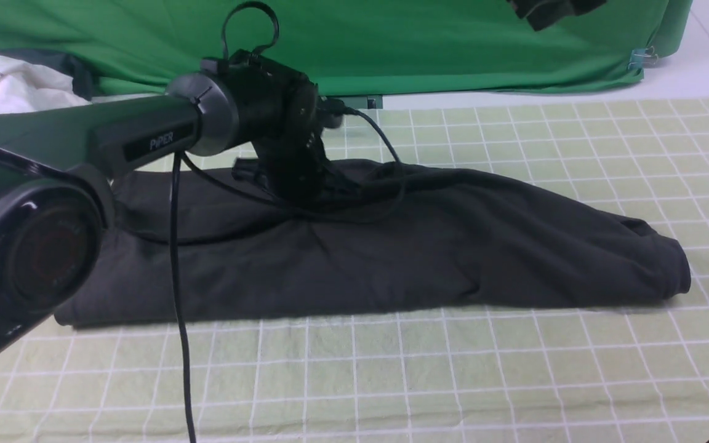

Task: Fold a long-sleeved shirt over a green coffee tablecloth.
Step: 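Fold the black garment in half by bringing its near edge over to the far edge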

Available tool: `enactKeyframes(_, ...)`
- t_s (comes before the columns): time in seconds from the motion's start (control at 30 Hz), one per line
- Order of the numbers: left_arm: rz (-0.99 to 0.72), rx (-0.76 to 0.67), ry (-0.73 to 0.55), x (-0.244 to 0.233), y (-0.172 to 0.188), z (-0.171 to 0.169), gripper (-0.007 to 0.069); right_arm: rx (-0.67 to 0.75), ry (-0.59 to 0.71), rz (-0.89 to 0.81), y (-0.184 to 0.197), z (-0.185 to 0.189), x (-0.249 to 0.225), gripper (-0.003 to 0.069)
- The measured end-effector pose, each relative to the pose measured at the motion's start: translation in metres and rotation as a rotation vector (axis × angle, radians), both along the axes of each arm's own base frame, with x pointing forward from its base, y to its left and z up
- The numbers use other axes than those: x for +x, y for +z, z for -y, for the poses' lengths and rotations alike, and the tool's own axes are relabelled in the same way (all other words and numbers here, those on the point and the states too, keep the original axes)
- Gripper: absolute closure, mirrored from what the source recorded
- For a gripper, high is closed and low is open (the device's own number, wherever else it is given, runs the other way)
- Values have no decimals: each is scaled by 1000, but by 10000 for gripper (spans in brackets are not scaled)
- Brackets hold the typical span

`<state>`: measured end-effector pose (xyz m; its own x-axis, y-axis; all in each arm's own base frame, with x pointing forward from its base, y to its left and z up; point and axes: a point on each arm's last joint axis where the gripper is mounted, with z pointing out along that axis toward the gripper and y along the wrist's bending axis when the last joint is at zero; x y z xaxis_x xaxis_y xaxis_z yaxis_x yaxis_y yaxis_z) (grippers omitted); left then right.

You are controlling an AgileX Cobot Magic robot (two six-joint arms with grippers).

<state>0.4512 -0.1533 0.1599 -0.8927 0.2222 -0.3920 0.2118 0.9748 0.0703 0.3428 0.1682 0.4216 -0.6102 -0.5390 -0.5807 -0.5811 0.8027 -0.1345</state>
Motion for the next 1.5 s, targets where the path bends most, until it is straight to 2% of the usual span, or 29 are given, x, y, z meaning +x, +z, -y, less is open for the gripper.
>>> enactKeyframes(0.2, 87, -21, 80, 30, 46, -30, 614, 22, -8, 18, 10, 3, -7, 664)
enactKeyframes(0.3, 56, -25, 81, 31, 77, -35, 614, 28, -14, 20, 11, 4, -8, 662)
enactKeyframes(0.4, -23, -55, 51, 23, 89, -32, 614, 33, -21, 16, 11, 4, -8, 662)
enactKeyframes(0.53, -159, -133, -33, 8, 79, -18, 614, 39, -29, 10, 10, 3, -8, 659)
enactKeyframes(0.7, -300, -52, -17, -9, 36, -21, 614, 42, -33, 8, 10, 3, -8, 652)
enactKeyframes(0.87, -279, 50, 44, -8, 12, -36, 614, 42, -33, 8, 10, 3, -8, 650)
enactKeyframes(1.03, -207, 50, 127, 6, -1, -50, 614, 42, -34, 7, 10, 3, -8, 650)
enactKeyframes(1.23, -45, 66, 177, 31, 7, -75, 614, 45, -36, 6, 10, 3, -8, 646)
enactKeyframes(1.37, -49, 110, 213, 39, 39, -92, 614, 51, -44, 3, 10, 3, -8, 641)
enactKeyframes(1.5, -84, 91, 179, 35, 66, -91, 614, 57, -53, 0, 10, 3, -8, 637)
